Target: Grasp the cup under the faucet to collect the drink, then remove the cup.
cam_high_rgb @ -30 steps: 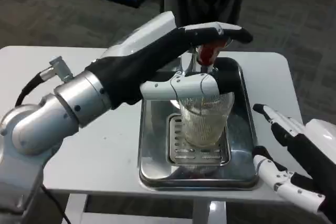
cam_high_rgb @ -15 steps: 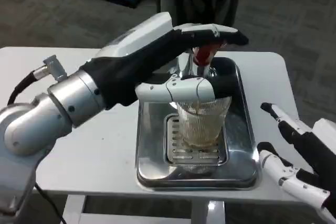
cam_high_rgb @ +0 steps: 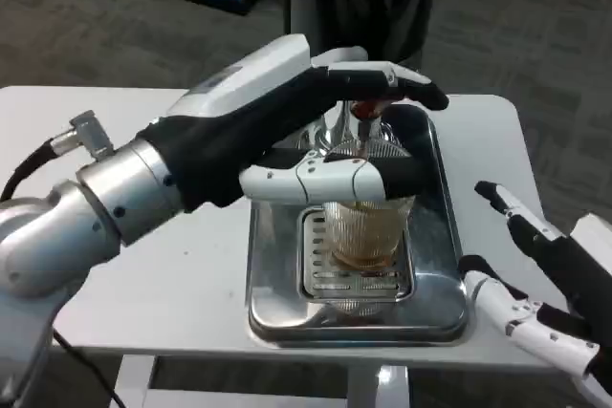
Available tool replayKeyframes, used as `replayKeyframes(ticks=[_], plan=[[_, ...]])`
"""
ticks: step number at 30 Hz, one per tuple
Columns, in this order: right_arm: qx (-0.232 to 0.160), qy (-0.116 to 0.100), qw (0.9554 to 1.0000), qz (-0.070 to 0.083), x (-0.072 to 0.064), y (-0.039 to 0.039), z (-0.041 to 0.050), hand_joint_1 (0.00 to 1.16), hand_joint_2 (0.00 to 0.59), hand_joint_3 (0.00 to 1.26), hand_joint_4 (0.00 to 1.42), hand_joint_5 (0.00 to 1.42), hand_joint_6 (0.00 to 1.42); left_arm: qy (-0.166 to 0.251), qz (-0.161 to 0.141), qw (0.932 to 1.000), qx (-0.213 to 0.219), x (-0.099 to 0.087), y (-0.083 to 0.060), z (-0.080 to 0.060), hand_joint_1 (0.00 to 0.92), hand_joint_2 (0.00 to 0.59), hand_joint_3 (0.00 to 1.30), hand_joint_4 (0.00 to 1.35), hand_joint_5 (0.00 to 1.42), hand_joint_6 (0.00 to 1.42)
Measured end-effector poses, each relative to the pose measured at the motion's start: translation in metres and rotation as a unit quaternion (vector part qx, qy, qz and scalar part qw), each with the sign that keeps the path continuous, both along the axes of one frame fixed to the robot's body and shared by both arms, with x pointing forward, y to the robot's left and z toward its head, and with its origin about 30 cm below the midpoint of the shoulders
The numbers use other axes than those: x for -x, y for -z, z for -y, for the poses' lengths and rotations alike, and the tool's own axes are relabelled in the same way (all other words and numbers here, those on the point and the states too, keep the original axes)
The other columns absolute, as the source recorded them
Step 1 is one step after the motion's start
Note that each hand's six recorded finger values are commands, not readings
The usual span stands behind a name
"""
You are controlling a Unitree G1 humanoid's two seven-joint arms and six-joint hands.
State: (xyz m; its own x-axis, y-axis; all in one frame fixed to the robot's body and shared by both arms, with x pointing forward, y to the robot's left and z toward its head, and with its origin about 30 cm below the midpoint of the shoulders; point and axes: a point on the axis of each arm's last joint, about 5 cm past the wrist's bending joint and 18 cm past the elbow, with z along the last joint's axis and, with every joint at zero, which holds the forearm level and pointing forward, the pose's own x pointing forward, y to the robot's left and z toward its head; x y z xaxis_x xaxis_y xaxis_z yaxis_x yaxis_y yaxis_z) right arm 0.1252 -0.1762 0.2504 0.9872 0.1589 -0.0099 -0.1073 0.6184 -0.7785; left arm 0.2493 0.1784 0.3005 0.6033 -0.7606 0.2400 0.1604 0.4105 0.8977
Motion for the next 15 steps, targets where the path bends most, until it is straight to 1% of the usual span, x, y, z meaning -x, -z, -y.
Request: replayKeyframes(ticks=[2,3,4,7,8,9,10,13,15], plan=[[-0.003,0.0,1.0,0.003,0.0,0.0012,0.0002,0.46,0.388,0.03,0.0,0.0,0.0,0.0,-0.001,1.0,0.0,0.001,0.001,0.0,0.0,0.064,0.33,0.21,0.13,0.0],[-0.003,0.0,1.0,0.006,0.0,0.0019,0.0004,0.47,0.385,0.03,0.0,0.0,0.0,-0.001,-0.001,1.0,-0.001,0.001,0.0,-0.001,0.0,0.065,0.33,0.21,0.13,0.0],[-0.004,-0.001,1.0,0.007,0.0,0.0024,0.0005,0.51,0.347,0.05,0.02,0.0,0.01,-0.001,-0.001,1.0,-0.001,0.001,0.001,-0.001,0.0,0.067,0.33,0.21,0.13,0.0],[-0.014,0.002,0.9998,0.017,-0.001,0.0049,0.0012,0.59,0.288,0.07,0.04,0.03,0.05,-0.001,-0.001,1.0,-0.001,0.002,0.001,-0.002,0.0,0.066,0.33,0.22,0.12,0.0],[-0.022,0.004,0.9995,0.023,-0.002,0.0061,0.0017,0.61,0.276,0.07,0.05,0.04,0.07,-0.001,-0.002,1.0,0.0,0.002,0.001,-0.002,0.0,0.065,0.33,0.22,0.12,0.0],[-0.027,0.006,0.9993,0.026,-0.002,0.0071,0.0021,0.63,0.261,0.07,0.06,0.05,0.08,0.0,-0.003,1.0,0.001,0.002,0.002,-0.002,0.0,0.066,0.33,0.22,0.12,0.0],[-0.035,0.01,0.9989,0.028,-0.003,0.0098,0.0031,0.63,0.258,0.07,0.06,0.05,0.08,0.001,-0.005,1.0,0.002,0.002,0.002,-0.003,0.0,0.067,0.33,0.22,0.12,0.0],[-0.038,0.019,0.9986,0.03,-0.005,0.0142,0.0053,0.66,0.237,0.07,0.06,0.05,0.1,0.0,-0.005,1.0,0.002,0.002,0.002,-0.003,0.0,0.07,0.33,0.22,0.12,0.0],[-0.034,0.019,0.9985,0.037,-0.006,0.0147,0.0062,0.67,0.221,0.06,0.06,0.06,0.1,0.0,-0.005,1.0,0.002,0.002,0.002,-0.003,0.0,0.072,0.33,0.22,0.12,0.0]])
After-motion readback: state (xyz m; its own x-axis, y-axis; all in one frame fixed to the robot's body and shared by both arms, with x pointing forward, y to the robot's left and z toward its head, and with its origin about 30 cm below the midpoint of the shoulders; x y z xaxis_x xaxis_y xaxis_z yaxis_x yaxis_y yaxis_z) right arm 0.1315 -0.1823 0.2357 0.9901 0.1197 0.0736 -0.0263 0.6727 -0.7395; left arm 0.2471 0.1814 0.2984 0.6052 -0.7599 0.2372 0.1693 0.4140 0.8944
